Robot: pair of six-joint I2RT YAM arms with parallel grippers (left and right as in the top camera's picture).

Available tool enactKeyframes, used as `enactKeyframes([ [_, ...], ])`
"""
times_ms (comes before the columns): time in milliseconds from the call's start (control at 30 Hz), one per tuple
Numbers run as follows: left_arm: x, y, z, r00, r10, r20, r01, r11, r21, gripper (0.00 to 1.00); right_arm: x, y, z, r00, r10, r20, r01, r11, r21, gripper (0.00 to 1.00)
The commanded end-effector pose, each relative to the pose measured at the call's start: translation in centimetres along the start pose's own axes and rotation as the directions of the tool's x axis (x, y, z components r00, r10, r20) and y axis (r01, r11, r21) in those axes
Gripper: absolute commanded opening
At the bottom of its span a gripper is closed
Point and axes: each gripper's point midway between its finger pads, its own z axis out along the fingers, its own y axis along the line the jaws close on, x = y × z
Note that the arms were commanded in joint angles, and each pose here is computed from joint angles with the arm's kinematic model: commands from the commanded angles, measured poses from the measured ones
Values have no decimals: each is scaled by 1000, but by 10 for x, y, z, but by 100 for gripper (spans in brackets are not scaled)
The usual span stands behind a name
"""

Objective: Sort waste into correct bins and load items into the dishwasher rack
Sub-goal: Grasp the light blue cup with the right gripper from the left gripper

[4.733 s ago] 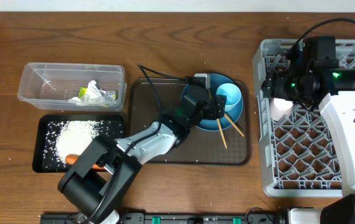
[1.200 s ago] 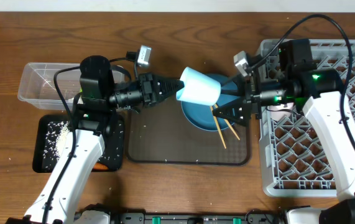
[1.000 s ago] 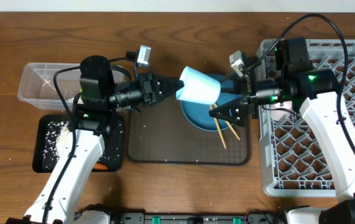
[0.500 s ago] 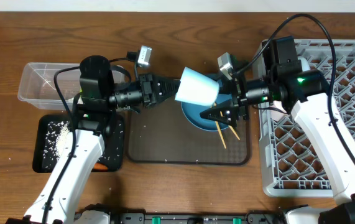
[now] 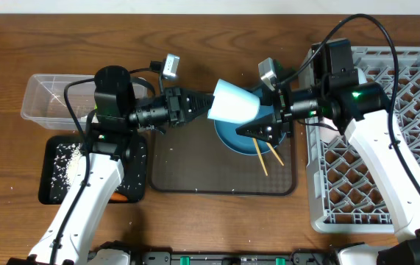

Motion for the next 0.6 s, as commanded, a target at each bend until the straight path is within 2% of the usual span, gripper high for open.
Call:
enactKeyframes([
  [0,2,3,0,1000,-3,-10,3,1000,1,6,-12,11,-2,999,-22,31,23,999,-38,80],
  [200,2,3,0,1000,-4,-10,4,1000,1,6,-12,11,-2,999,-22,31,23,999,-38,70],
  [367,4,2,0,1000,-4,-19,4,1000,7,6,-12,10,-2,999,-25,30,26,999,-33,50],
  [567,15,0,5,998,12,-66,-11,1000,25,6,-13,5,-8,999,-34,37,34,999,-12,47],
])
